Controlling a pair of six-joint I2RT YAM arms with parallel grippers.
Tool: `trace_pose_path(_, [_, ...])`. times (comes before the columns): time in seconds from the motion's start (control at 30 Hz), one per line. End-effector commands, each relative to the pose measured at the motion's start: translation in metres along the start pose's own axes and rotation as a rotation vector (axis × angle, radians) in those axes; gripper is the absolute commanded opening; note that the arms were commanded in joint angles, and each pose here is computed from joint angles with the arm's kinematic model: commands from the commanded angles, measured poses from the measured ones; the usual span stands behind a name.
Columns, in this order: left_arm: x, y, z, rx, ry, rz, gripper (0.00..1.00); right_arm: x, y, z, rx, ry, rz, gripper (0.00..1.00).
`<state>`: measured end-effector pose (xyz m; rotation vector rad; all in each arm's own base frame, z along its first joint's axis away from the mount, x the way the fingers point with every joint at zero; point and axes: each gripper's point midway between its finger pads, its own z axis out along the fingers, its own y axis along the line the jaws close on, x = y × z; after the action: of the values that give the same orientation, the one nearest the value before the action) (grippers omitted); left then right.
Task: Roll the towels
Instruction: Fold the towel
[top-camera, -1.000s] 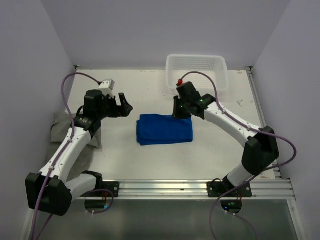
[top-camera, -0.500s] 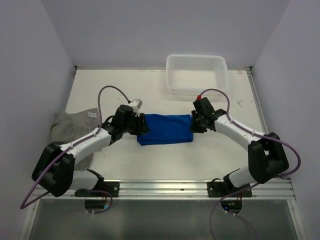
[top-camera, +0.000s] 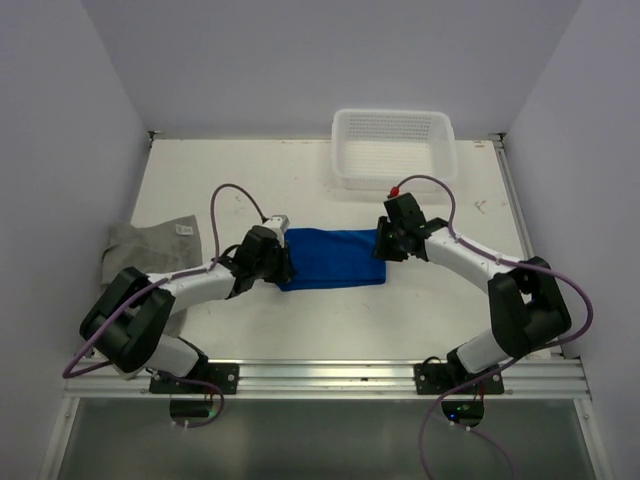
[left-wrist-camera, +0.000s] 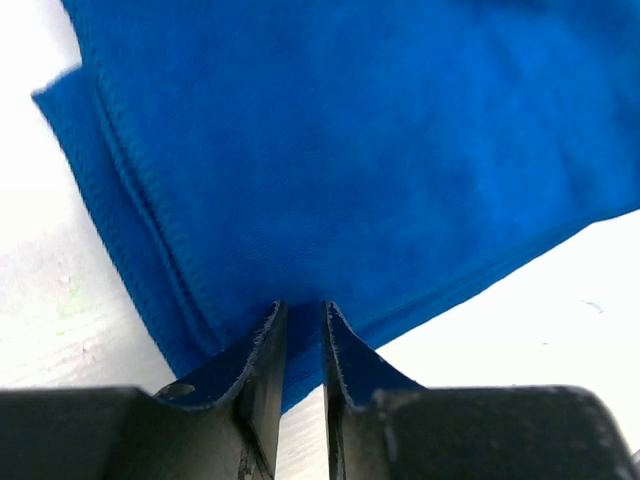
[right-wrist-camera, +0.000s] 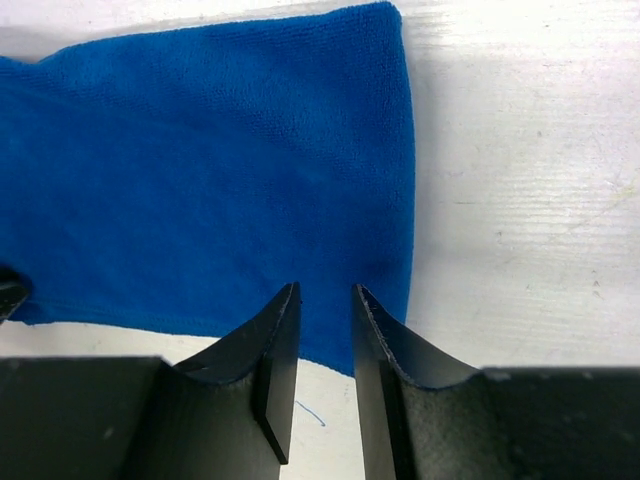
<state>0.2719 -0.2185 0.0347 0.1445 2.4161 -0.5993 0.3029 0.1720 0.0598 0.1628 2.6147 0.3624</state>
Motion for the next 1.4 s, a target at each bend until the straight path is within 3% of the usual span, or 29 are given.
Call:
trace_pose_path(0.0, [0.004, 0.006, 0.006, -0.018, -0.026, -0.026, 0.22, -0.003, 0.004, 0.007, -0.025, -0.025, 0.014, 0.31])
trace_pose_path(0.37, [0.042, 0.031, 0.003, -0.105, 0.057, -0.069, 0.15, 0.021, -0.012, 0.026, 0.012, 0.030, 0.014, 0.36])
trace_pose_path(0.7, [0.050, 0.039, -0.014, -0.141, 0.046, -0.121, 0.12, 0.043, -0.030, 0.018, 0.048, 0.058, 0.004, 0.31])
trace_pose_path(0.8, [0.052, 0.040, -0.020, -0.144, 0.052, -0.113, 0.10, 0.043, -0.028, 0.011, 0.033, 0.063, 0.000, 0.36])
trace_pose_path(0.9, [0.058, 0.044, -0.026, -0.162, 0.074, -0.101, 0.07, 0.035, -0.015, -0.006, -0.022, 0.051, -0.016, 0.38])
trace_pose_path(1.0, [0.059, 0.046, -0.028, -0.169, 0.072, -0.096, 0.06, 0.010, -0.003, -0.029, -0.062, -0.045, -0.014, 0.36])
trace_pose_path(1.03, [0.060, 0.046, -0.029, -0.170, 0.073, -0.095, 0.06, -0.002, 0.004, -0.036, -0.078, -0.081, -0.014, 0.33])
trace_pose_path(1.07, [0.060, 0.047, -0.029, -0.172, 0.072, -0.096, 0.07, -0.010, 0.007, -0.039, -0.084, -0.100, -0.021, 0.21])
trace_pose_path(1.13, [0.061, 0.047, -0.029, -0.175, 0.072, -0.096, 0.07, -0.031, 0.016, -0.044, -0.087, -0.145, -0.022, 0.17])
trace_pose_path(1.37, [0.061, 0.045, -0.030, -0.168, 0.070, -0.092, 0.07, -0.056, 0.029, -0.003, -0.044, -0.109, -0.050, 0.24])
